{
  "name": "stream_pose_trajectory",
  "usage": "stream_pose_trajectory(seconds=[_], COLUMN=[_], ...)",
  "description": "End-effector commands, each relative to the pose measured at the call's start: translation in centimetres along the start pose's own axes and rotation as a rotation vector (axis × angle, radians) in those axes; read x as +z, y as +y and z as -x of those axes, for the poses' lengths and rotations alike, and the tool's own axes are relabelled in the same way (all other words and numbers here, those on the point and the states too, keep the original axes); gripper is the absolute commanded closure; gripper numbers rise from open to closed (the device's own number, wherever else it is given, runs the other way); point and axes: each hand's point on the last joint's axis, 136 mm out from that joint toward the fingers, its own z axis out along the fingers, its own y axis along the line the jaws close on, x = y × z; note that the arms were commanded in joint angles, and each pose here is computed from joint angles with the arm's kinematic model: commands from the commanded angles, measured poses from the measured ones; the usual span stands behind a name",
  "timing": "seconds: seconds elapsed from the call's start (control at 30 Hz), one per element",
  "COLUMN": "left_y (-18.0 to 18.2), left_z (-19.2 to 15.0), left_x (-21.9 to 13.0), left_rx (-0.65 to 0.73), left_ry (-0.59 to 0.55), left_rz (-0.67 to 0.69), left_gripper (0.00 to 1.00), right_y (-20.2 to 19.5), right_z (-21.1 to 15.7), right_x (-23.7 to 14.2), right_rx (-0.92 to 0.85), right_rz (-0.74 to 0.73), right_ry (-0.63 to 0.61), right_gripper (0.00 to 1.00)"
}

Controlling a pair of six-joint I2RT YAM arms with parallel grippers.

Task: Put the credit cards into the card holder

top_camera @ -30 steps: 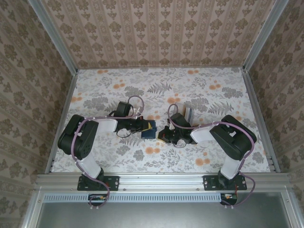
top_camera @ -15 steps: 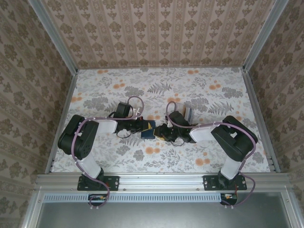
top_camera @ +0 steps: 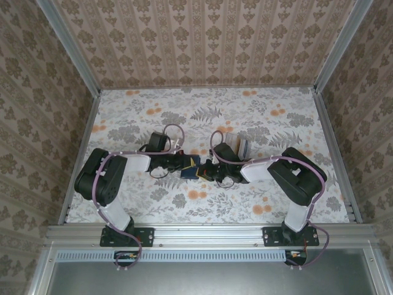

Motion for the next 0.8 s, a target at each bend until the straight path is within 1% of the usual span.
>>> stream_pose_trajectory(seconds=[0.0, 0.13, 0.33, 0.47, 0.63, 0.77], left_y=[-0.1, 0.1, 0.5, -0.2, 0.8, 0.3], left_z=[0.3, 0.2, -0.1, -0.5, -0.5, -0.8], left_x=[-0.9, -1.1, -0.6, -0.3, -0.5, -0.4], left_rx=[0.001, 0.003, -0.029, -0.006, -0.021, -0.012], left_ry=[-0.015, -0.019, -0.013, -0.004, -0.015, 0.005], left_rz=[-0.007, -0.001, -0.018, -0.009, 0.025, 0.014], left_gripper=[1.0, 1.0, 1.0, 1.0, 1.0, 1.0], right_y=[-1.3, -2.1, -2.1, -2.0, -1.9, -1.8], right_z=[-0.3, -0.4, -0.4, -0.3, -0.2, -0.2], right_x=[0.0, -0.1, -0.1, 0.0, 0.0, 0.1], right_rx=[0.026, 0.047, 0.05, 0.051, 0.047, 0.044], right_rz=[-0.044, -0.058, -0.06, -0.056, -0.063, -0.063], right_ry=[0.01, 0.008, 0.008, 0.012, 0.014, 0.019], right_gripper=[0.99, 1.0, 1.0, 0.99, 0.98, 0.97])
